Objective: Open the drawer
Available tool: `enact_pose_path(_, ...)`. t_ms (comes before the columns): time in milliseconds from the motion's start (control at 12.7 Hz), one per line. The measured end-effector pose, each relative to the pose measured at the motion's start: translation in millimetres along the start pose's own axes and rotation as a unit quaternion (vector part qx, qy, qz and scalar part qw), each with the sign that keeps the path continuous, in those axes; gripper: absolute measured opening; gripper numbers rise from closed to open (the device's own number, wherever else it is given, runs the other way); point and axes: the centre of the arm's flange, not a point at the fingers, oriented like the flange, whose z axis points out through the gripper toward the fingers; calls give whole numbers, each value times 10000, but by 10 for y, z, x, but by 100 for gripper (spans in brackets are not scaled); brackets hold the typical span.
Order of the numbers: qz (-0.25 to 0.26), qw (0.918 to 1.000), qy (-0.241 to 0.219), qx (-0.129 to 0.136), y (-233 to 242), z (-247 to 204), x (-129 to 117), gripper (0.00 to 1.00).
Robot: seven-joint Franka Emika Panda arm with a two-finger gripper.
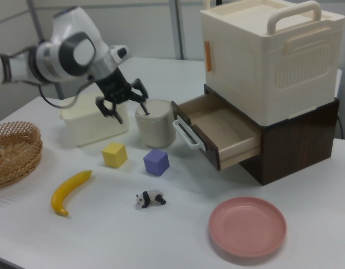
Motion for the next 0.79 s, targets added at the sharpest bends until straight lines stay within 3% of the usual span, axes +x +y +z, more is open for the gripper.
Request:
enact_pose_path(79,286,9995,-38,122,-9,-126,-8,89)
enact_pose_path(158,687,9974,-87,213,1,-264,-47,99)
enact_pose_path(394,1350,9897,-319,358,-73,-417,-123,100)
enact_pose_path(789,2390,9618,-578,1200,-86,-831,-307,100)
